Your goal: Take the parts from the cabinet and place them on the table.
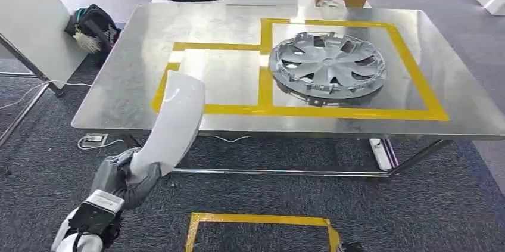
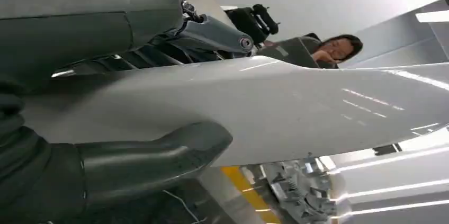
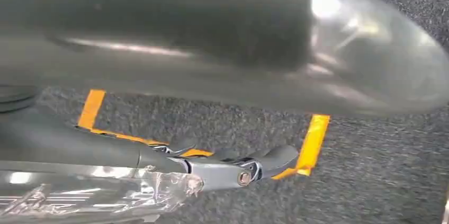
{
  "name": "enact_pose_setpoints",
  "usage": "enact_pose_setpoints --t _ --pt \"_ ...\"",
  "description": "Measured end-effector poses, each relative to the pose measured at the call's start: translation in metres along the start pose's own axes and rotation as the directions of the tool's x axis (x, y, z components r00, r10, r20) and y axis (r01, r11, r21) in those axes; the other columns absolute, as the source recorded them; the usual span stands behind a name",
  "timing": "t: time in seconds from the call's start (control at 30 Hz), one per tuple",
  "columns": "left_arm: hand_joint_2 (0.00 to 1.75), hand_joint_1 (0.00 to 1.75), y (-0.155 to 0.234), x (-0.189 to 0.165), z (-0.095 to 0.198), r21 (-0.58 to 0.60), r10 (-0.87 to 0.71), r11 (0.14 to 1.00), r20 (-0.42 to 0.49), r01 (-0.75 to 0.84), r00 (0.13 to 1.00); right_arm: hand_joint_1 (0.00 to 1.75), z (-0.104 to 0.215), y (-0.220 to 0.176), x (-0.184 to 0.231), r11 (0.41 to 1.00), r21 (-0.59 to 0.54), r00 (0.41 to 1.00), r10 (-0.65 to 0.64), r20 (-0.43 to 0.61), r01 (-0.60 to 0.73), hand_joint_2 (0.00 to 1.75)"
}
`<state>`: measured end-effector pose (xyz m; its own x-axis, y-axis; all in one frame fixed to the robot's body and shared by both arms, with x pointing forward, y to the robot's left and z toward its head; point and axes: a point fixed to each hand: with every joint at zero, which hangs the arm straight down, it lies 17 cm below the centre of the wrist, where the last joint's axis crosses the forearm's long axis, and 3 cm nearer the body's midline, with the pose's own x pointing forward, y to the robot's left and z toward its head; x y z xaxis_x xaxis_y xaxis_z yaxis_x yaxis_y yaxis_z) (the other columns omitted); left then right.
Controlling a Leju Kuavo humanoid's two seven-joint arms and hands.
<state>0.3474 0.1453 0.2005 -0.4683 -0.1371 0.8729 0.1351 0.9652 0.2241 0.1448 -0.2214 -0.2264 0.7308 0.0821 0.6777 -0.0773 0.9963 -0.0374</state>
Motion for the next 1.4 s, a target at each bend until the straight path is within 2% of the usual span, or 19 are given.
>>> enact_pose_setpoints --t 0.4,0.87,1.23,1.4 --pt "1.75 1.75 -0.006 0.002 -0.012 -0.038 -0.028 0.999 0.017 0.029 0.999 0.00 -0.005 0.005 0.002 0.999 0.036 1.000 -0.008 -0.012 0.009 0.00" --pt "1.75 1.75 -0.012 -0.010 -0.017 -0.066 -0.052 0.997 -0.012 0.051 0.999 0.00 -0.004 0.008 -0.007 0.998 0.058 0.999 0.006 -0.042 -0.003 0.00" --pt "1.75 1.75 -0.019 -0.039 -0.055 -0.151 -0.188 0.972 -0.059 0.178 0.980 0.00 -0.009 0.014 -0.005 0.997 0.080 0.997 -0.006 -0.076 0.012 0.00" --pt "1.75 1.75 -0.020 -0.043 -0.071 -0.171 -0.265 0.952 -0.048 0.254 0.963 0.00 -0.013 0.015 -0.001 0.996 0.087 0.997 -0.007 -0.082 0.014 0.00"
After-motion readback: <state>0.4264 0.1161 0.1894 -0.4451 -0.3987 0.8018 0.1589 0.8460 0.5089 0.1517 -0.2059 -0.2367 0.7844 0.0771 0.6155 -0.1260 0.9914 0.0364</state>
